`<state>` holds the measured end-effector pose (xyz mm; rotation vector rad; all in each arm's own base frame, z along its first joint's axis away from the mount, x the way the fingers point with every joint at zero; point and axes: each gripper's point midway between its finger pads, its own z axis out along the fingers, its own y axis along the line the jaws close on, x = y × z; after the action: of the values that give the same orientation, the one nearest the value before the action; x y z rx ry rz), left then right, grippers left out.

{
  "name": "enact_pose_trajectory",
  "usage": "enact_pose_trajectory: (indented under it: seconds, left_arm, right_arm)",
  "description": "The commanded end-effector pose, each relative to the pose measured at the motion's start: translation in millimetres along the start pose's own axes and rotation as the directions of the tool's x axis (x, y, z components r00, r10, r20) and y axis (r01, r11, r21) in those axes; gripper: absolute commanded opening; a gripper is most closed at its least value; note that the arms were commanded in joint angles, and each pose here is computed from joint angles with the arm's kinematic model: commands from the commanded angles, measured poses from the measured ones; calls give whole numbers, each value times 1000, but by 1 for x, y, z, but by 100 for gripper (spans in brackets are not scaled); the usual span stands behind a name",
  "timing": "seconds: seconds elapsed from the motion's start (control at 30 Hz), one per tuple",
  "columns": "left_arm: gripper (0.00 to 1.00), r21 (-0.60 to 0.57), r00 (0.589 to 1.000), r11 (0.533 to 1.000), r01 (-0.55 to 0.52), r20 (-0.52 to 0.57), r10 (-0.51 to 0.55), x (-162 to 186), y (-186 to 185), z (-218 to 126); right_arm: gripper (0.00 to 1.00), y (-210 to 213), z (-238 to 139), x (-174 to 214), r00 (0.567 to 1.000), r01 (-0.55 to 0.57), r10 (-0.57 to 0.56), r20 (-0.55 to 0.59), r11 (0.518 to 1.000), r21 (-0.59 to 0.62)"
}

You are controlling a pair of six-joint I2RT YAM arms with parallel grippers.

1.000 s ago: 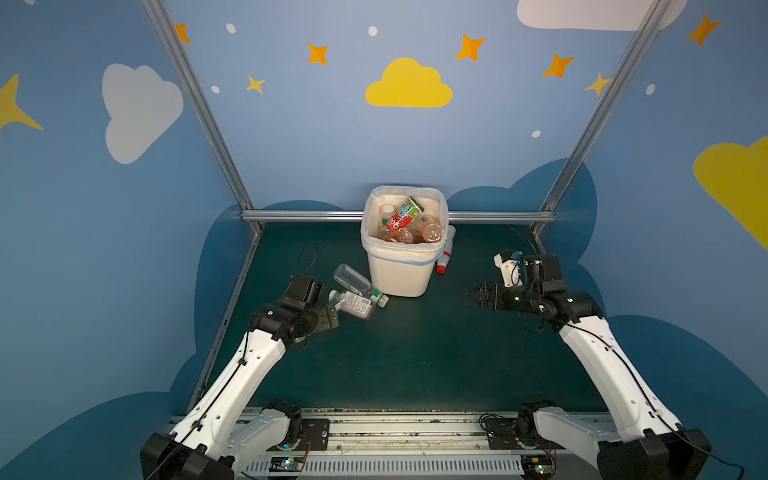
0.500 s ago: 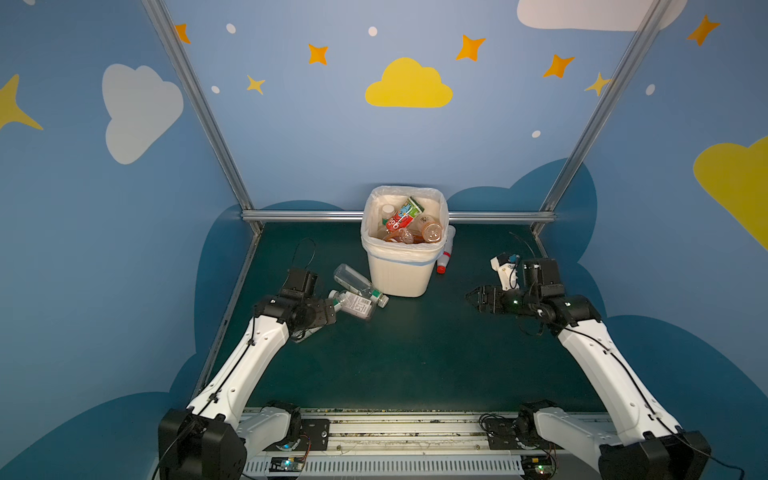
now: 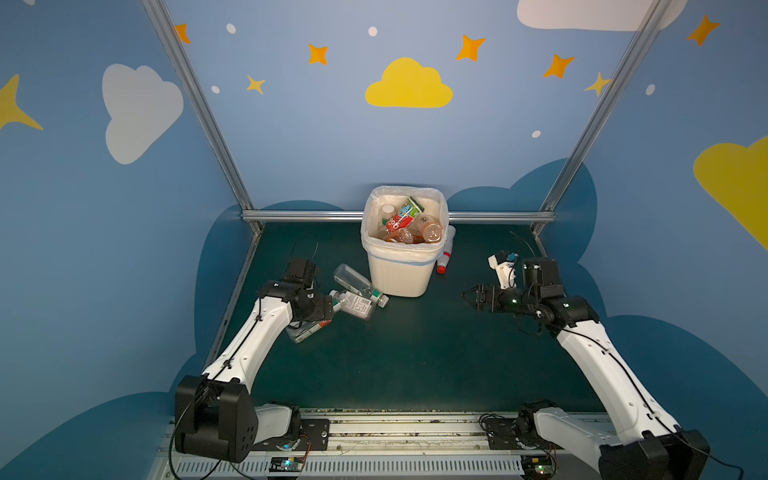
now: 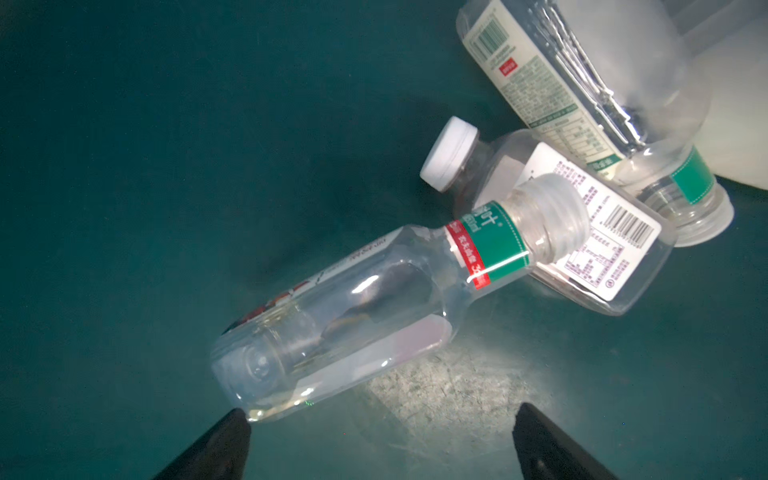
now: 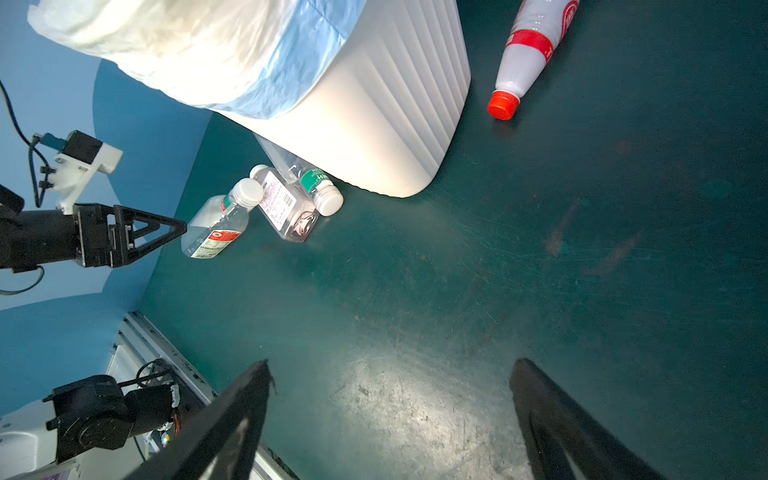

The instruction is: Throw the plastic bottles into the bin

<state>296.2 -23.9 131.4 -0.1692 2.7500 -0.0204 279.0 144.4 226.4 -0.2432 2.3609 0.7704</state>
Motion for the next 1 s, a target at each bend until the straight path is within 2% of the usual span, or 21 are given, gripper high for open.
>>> enact_pose_trajectory:
  seconds: [0.0,0.1,0.17,0.3,0.4,0.5,0.77,0.97]
  left_arm:
    - [100,10,999,999,-35,30,34,-20,9,-2]
    - [100,17,1000,1000,19,-1,-19,-27,21,8]
    - [100,8,995,997,75,-62,-74,-25,30,17]
    - [99,-35,954,988,152,-255,-156,-7,33,30]
    - [99,-65,921,978,198,-328,-208,4,34,44]
    - [98,-42,900,972,231,-370,-230,9,22,51]
    - [98,18,915,987,159,-379,-141,22,-26,47]
    - [98,69,944,984,163,-302,-136,15,-38,27]
  right_arm:
    - [92,7,-3,-1,1000,18,-18,20,999,-28]
    - [92,6,-4,1,1000,20,-20,20,1000,-23]
    - [92,4,-6,2,999,24,-24,22,1000,-14]
    - [92,3,-12,3,999,33,-33,30,999,5]
    - [92,4,-17,2,998,40,-40,40,999,11]
    - [92,5,-23,2,998,46,-47,45,999,23]
    - [92,5,-27,2,998,39,-41,55,999,33]
    - [92,19,-25,5,998,64,-63,28,997,-36]
